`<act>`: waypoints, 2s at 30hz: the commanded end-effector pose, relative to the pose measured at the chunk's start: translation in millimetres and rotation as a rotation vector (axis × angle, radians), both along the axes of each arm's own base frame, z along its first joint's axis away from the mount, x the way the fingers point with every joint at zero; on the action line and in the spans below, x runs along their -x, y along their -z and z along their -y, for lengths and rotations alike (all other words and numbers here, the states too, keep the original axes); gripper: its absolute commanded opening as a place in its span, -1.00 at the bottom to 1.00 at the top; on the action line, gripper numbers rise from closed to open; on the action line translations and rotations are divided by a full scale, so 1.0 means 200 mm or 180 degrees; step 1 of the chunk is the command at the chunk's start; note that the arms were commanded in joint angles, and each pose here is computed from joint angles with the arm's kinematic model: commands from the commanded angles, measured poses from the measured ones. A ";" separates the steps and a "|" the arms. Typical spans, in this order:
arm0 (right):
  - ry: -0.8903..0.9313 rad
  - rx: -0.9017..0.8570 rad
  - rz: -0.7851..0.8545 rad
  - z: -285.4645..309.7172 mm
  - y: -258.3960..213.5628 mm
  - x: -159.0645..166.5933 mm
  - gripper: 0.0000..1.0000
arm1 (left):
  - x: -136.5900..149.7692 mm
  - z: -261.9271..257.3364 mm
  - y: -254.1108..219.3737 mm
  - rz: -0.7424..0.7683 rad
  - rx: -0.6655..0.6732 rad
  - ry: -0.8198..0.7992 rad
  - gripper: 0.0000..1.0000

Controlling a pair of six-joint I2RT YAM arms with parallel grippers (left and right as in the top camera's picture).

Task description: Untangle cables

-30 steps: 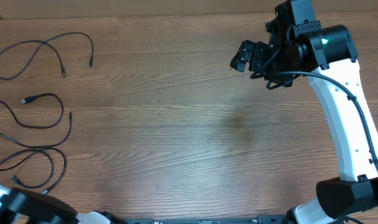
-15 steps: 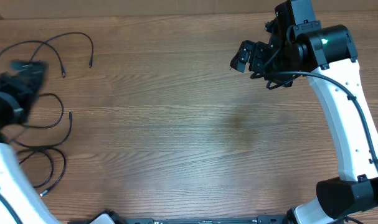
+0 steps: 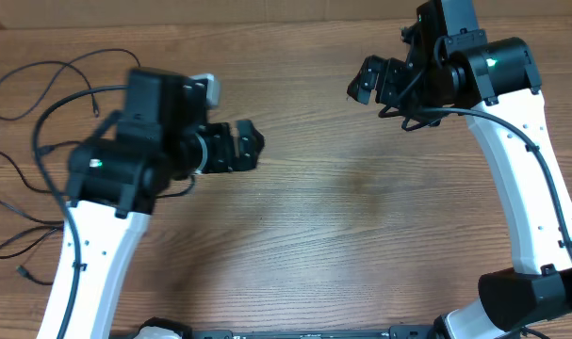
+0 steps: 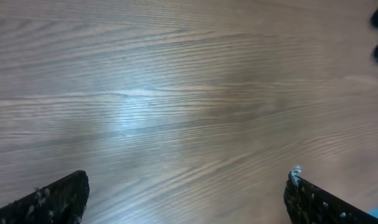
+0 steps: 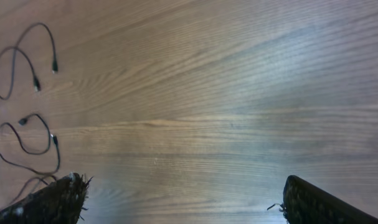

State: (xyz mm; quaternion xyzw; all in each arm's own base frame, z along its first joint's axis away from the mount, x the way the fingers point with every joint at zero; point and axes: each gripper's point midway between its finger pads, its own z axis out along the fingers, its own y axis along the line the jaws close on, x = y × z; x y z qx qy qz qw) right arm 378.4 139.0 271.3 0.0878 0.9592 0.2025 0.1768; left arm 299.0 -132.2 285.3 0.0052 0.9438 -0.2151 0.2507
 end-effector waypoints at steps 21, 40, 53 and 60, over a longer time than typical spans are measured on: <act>0.0538 0.0422 0.0213 0.23 -0.34 0.56 1.00 | -0.04 -0.05 0.00 0.0199 -0.0467 -0.0084 0.99; 0.0208 0.0073 0.0303 0.19 -0.32 1.17 1.00 | -0.04 -0.05 0.00 0.0198 -0.0468 -0.0084 0.99; 0.0129 0.0247 0.0300 0.21 -0.27 1.16 1.00 | -0.04 -0.05 0.00 0.0198 -0.0468 -0.0084 0.99; 0.0146 0.0379 0.0430 0.23 -0.27 1.11 1.00 | -0.04 -0.05 0.00 0.0199 -0.0467 -0.0084 0.99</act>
